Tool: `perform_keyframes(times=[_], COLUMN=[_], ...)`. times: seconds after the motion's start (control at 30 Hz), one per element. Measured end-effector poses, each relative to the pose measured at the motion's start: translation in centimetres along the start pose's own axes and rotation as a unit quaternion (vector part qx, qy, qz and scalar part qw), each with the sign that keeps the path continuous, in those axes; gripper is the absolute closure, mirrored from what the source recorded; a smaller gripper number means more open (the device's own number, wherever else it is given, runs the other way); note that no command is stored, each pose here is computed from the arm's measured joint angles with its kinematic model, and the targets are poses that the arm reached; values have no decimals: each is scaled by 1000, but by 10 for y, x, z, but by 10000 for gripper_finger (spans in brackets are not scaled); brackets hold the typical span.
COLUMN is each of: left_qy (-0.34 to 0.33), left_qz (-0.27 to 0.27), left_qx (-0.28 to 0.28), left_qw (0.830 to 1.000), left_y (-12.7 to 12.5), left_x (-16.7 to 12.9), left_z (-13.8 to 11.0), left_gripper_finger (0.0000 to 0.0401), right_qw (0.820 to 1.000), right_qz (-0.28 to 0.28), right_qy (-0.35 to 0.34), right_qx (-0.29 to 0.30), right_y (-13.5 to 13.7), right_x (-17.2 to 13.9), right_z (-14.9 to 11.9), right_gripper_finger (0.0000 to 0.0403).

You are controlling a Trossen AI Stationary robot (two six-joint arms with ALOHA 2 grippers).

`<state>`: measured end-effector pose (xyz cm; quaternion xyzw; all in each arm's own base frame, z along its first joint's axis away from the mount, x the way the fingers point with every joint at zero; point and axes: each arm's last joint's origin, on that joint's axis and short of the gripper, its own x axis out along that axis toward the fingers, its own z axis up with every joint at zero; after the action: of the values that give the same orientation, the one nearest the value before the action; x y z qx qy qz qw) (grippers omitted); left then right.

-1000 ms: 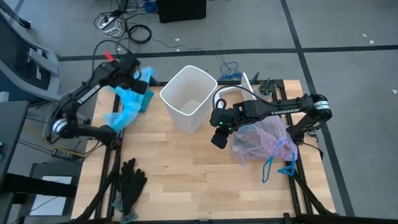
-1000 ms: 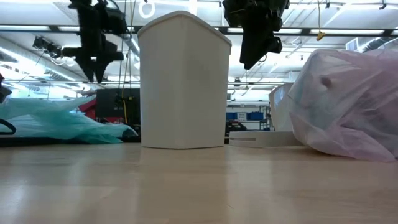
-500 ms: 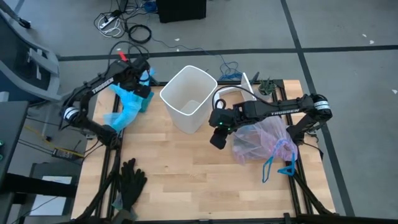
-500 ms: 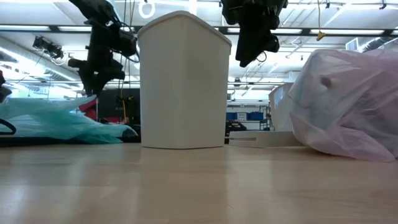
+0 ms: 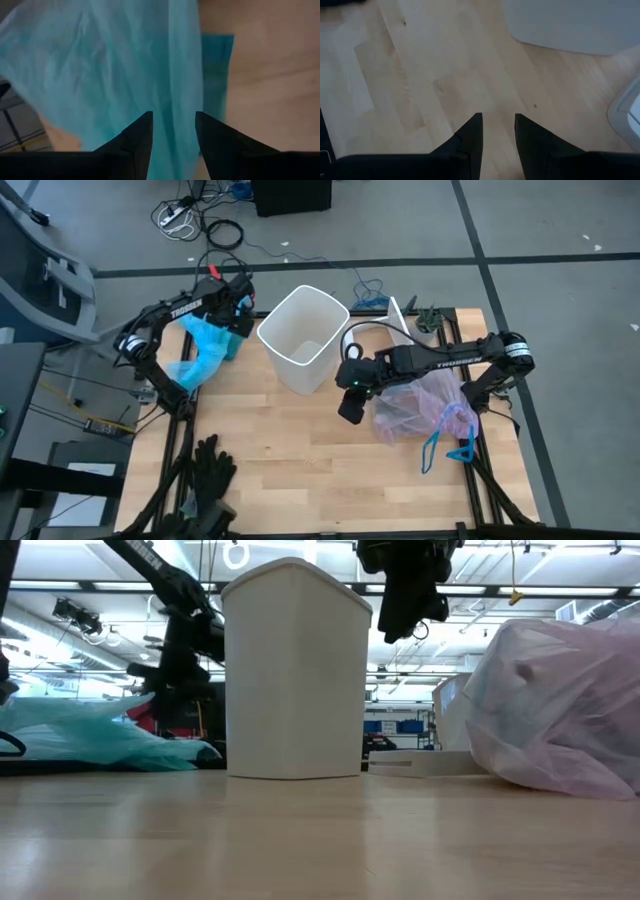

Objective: Place trash/remove bag and relplace
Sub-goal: Put the blue trash bag in the trash bin

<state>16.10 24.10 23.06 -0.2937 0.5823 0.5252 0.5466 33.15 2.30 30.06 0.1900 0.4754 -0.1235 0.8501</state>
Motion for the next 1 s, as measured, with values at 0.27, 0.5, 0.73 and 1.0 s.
perform_keyframes(times=[0.27,0.5,0.73,1.0], left_qy=[-46,-34,14,31], left_qz=[-18,-41,-21,-7], left_qx=[-18,-12,-25,-6], left_qw=[999,999,999,999], left_y=[-4,-7,-12,-15], left_x=[4,14,52,58], left_z=[12,7,-21,-35], left_gripper_finger=[243,243,246,375], right_qw=[1000,1000,1000,1000], right_qz=[4,9,13,18], right_qy=[1,-2,-3,-10], right_qx=[-6,0,-3,2], right_y=[5,8,12,13], right_x=[0,-1,-1,-1], right_z=[-3,-4,-5,-4], right_gripper_finger=[302,302,302,302])
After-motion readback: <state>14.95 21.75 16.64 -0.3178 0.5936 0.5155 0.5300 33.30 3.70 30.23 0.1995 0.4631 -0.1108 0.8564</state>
